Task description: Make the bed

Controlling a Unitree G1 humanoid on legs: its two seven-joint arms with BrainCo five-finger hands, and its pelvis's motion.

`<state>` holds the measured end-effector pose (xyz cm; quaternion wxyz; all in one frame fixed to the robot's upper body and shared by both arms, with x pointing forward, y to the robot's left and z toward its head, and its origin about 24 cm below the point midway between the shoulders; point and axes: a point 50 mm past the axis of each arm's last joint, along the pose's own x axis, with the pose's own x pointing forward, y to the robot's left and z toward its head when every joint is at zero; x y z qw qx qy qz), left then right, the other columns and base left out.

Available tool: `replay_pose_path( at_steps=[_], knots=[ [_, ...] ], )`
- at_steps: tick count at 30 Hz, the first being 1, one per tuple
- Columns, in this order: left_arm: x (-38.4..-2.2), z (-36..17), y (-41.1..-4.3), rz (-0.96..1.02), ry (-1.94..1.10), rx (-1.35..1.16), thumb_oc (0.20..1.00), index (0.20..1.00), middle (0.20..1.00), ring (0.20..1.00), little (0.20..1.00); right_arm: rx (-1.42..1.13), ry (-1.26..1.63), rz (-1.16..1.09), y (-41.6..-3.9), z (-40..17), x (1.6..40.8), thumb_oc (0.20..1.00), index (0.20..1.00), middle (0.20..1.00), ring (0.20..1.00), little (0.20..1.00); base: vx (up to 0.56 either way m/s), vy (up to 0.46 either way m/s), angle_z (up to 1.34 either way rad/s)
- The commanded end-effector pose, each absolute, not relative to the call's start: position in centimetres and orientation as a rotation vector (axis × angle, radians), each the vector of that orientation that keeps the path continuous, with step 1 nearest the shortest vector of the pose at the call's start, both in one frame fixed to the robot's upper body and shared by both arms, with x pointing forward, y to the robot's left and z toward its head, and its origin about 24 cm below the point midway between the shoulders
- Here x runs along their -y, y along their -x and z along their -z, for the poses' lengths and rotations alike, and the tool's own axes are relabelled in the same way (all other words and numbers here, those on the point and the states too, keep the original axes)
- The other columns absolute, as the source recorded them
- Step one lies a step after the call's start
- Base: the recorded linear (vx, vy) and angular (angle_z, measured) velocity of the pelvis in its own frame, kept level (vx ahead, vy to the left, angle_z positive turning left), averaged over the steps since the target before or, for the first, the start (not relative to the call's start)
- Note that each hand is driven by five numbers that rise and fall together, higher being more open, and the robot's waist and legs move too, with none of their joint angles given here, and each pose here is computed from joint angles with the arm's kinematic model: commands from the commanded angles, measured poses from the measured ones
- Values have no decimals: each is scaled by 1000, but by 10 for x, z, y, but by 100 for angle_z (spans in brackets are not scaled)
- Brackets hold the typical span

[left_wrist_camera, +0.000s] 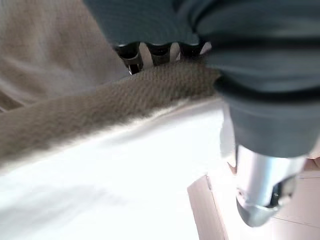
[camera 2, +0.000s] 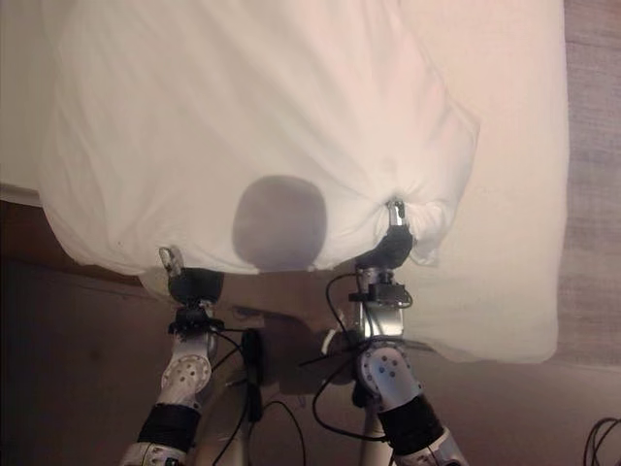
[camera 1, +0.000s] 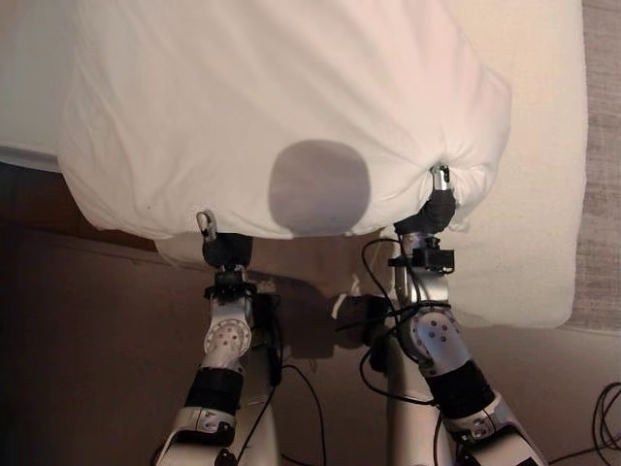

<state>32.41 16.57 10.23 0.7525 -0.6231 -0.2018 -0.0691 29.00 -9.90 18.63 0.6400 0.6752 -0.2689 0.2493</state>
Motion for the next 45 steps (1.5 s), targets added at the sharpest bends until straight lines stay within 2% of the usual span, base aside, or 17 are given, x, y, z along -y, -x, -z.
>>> replay_pose_path(
  at_steps=[1, 6, 7, 8, 9, 21, 30, 37, 43, 45],
  knots=[
    [-168, -129, -330, 205, 1240, 515, 1000, 1000, 1000, 1000, 1000, 817, -1543, -726, -265, -218, 102, 200, 200, 200, 200, 200, 0, 0, 0],
    [-169, -130, -333, 175, 1235, 506, 1000, 1000, 1000, 1000, 1000, 802, -1541, -716, -266, -216, 102, 200, 200, 200, 200, 200, 0, 0, 0],
    [-170, -128, -333, 162, 1223, 491, 849, 849, 849, 849, 849, 796, -1540, -717, -266, -216, 101, 200, 200, 200, 200, 200, 0, 0, 0],
    [-172, -126, -334, 141, 1201, 481, 322, 322, 322, 322, 322, 795, -1534, -715, -267, -216, 102, 200, 200, 200, 200, 200, 0, 0, 0],
    [-173, -126, -334, 128, 1192, 476, 200, 200, 200, 200, 200, 795, -1532, -713, -267, -215, 102, 200, 200, 200, 200, 200, 0, 0, 0],
    [-179, -114, -325, 78, 1190, 457, 200, 200, 200, 200, 200, 749, -1517, -655, -270, -204, 108, 200, 200, 200, 200, 200, -16, -58, -6],
    [-200, -101, -305, -84, 1141, 481, 200, 200, 200, 200, 200, 636, -1480, -442, -283, -166, 130, 200, 200, 200, 200, 200, -16, -100, -8],
    [-221, -110, -295, -171, 1124, 560, 200, 200, 200, 200, 200, 618, -1487, -328, -284, -150, 147, 200, 200, 200, 200, 200, 60, 354, -5],
    [-215, -123, -298, -33, 1040, 562, 200, 200, 200, 200, 200, 591, -1430, -285, -274, -134, 159, 200, 200, 200, 200, 200, 56, 628, 5],
    [-213, -120, -293, 12, 958, 536, 200, 200, 200, 200, 200, 594, -1423, -337, -272, -142, 149, 200, 200, 200, 200, 200, 17, 835, -16]
  ],
)
